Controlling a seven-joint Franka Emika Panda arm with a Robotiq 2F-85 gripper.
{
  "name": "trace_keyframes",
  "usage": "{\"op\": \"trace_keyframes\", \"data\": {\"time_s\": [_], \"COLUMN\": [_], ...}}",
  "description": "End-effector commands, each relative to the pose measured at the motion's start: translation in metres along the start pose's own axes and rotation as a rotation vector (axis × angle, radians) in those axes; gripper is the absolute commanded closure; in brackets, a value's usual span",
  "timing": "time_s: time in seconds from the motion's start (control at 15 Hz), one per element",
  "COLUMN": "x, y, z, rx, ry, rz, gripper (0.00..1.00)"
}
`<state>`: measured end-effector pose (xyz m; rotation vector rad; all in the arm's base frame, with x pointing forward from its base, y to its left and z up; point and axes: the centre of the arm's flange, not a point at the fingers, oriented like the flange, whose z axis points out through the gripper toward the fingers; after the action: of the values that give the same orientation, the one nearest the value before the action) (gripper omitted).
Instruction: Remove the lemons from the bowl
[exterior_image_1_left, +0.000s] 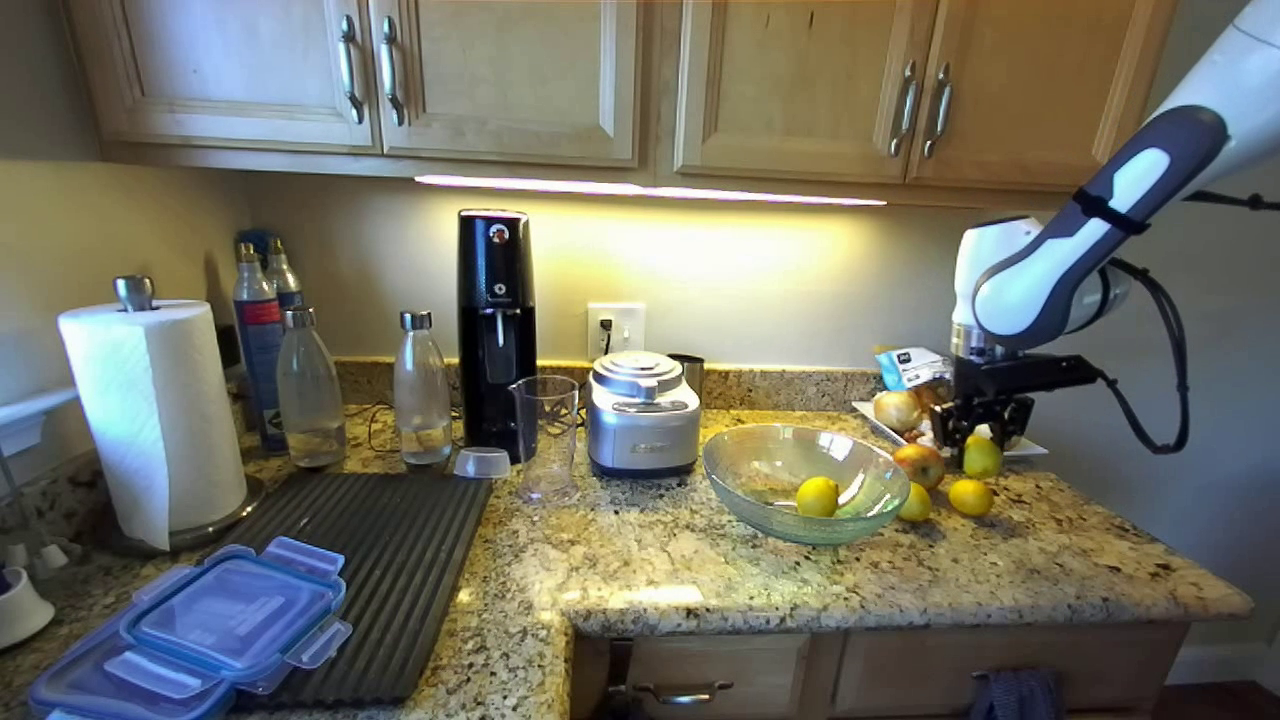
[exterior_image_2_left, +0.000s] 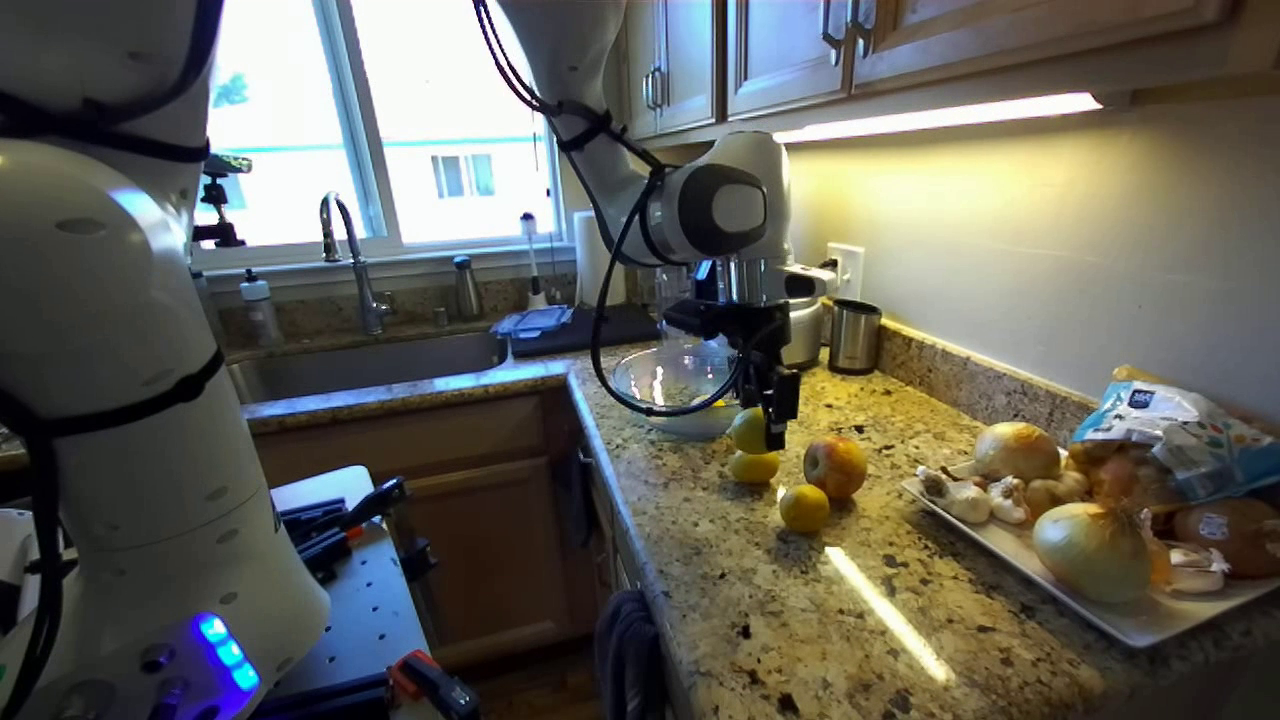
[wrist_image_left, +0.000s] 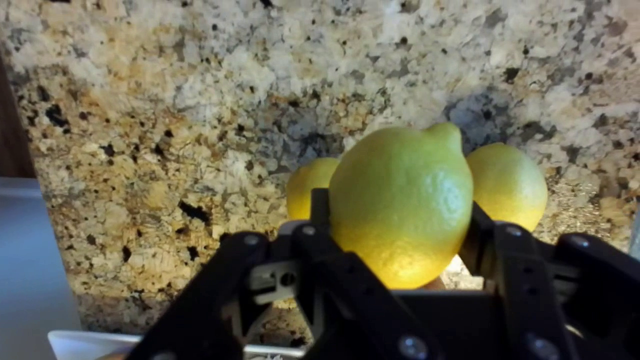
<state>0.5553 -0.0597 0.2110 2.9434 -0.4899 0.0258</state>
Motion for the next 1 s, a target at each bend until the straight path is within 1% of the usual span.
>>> {"op": "trace_keyframes", "data": {"time_s": [0.0, 0.27, 0.4, 0.67, 0.73, 0.93], "x": [-0.024, -0.033, -0.034, -0.038, -0.039, -0.039], "y": [-0.001, -0.013, -0.017, -0.018, -0.017, -0.016], "z": [0.023, 0.06, 0.073, 0.081, 0.078, 0.056], "rx": [0.063, 0.094, 0.093, 0.085, 0.076, 0.07], "ry": [0.028, 0.032, 0.036, 0.055, 0.06, 0.081], "rz": [0.04, 0.045, 0.045, 0.049, 0.049, 0.045], "gripper": [0.66, 0.66, 0.66, 0.66, 0.22, 0.04]}}
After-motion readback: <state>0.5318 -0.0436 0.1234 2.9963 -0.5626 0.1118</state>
